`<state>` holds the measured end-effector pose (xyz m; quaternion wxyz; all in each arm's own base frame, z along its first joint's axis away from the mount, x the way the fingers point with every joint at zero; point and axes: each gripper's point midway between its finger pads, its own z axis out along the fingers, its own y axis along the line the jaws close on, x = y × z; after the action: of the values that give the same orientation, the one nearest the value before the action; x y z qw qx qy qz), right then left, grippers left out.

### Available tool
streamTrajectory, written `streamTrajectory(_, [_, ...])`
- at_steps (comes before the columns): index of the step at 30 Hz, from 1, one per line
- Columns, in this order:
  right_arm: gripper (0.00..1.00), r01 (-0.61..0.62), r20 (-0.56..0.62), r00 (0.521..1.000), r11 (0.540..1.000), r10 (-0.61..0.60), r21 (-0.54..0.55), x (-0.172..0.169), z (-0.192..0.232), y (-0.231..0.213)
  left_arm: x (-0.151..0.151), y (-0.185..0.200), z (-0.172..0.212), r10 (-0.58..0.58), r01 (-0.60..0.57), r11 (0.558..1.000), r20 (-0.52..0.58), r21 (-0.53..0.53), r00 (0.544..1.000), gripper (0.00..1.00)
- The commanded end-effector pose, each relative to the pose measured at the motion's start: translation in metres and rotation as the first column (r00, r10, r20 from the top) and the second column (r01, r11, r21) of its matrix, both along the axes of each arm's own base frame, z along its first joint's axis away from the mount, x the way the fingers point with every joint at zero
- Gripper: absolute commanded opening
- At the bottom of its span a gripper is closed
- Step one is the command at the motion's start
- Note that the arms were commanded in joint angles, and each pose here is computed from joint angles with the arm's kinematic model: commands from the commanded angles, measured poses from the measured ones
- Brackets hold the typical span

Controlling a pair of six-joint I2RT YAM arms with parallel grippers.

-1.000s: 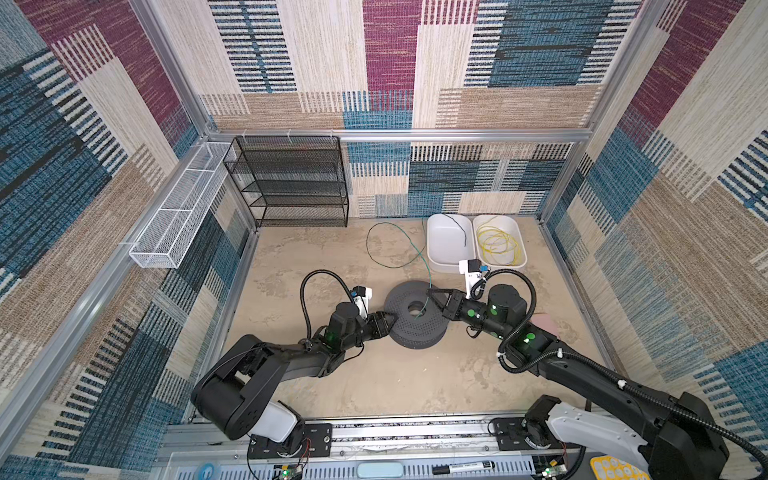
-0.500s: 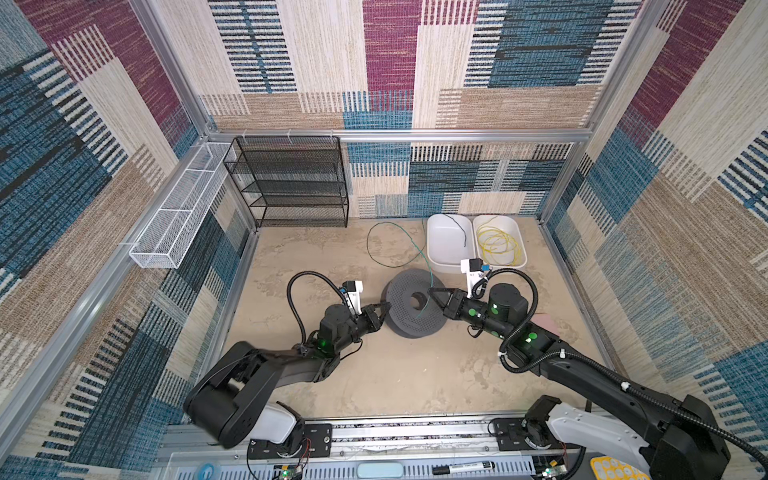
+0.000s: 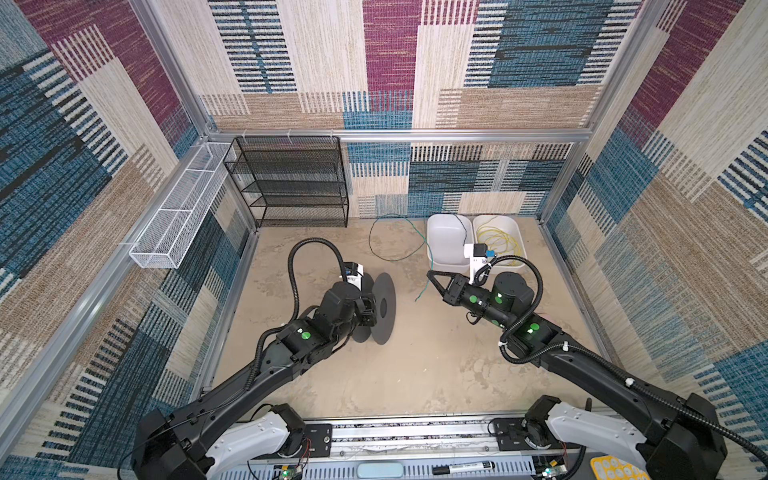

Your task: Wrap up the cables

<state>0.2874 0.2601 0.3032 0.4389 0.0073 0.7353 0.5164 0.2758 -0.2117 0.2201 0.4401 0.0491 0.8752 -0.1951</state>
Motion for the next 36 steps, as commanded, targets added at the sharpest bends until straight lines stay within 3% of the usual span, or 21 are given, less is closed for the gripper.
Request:
streamTrajectory(1, [0.00,-0.021,0.037,0.999,0.998,0.019,0.060,0.005,0.018,0.008,-0.001,0.012,-0.009,0.075,-0.078,0.979,0.022,0.186,0.997,0.00])
streamTrajectory(7, [0.00,-0.026,0.017,1.000,0.998,0.025,0.063,0.006,0.011,0.010,0.003,-0.015,-0.001,0.063,-0.082,0.950,0.074,0.300,0.995,0.00])
streamTrajectory(12, [0.00,-0.001,0.015,1.000,0.999,0.000,0.054,0.004,0.007,0.003,0.004,-0.025,-0.015,0.059,-0.065,0.953,0.029,0.297,0.998,0.00])
streamTrajectory(19, [0.00,0.013,0.012,1.000,0.999,-0.013,0.040,0.002,0.003,-0.003,0.003,-0.034,-0.013,0.026,-0.029,0.959,0.013,0.281,1.000,0.39])
streamTrajectory(23, [0.00,0.003,0.013,1.000,0.999,-0.004,0.042,0.003,0.002,0.000,-0.006,-0.040,0.011,-0.051,0.044,0.970,0.024,0.239,0.998,0.53])
streamTrajectory(26, [0.00,-0.050,0.039,0.998,0.998,0.049,0.037,0.001,0.010,0.010,-0.026,-0.032,0.042,-0.114,0.109,0.976,0.017,0.186,0.993,0.54])
streamTrajectory(28, [0.00,-0.085,0.059,0.995,0.996,0.084,0.025,-0.001,0.017,0.021,-0.034,-0.006,0.051,-0.069,0.060,0.978,0.039,0.198,0.997,0.54])
streamTrajectory(31, [0.00,-0.137,0.063,0.989,0.990,0.136,0.010,0.000,0.018,0.042,-0.044,0.039,0.037,0.014,-0.026,0.975,0.055,0.222,0.998,0.68])
streamTrajectory(33, [0.00,-0.185,0.046,0.982,0.983,0.184,0.020,0.000,0.011,0.062,-0.048,0.045,0.017,-0.015,0.013,0.988,0.009,0.152,1.000,0.72])
streamTrajectory(36, [0.00,-0.261,0.025,0.965,0.965,0.260,0.023,0.000,0.003,0.096,-0.048,0.036,-0.009,-0.062,0.062,0.998,-0.051,0.015,0.997,0.70])
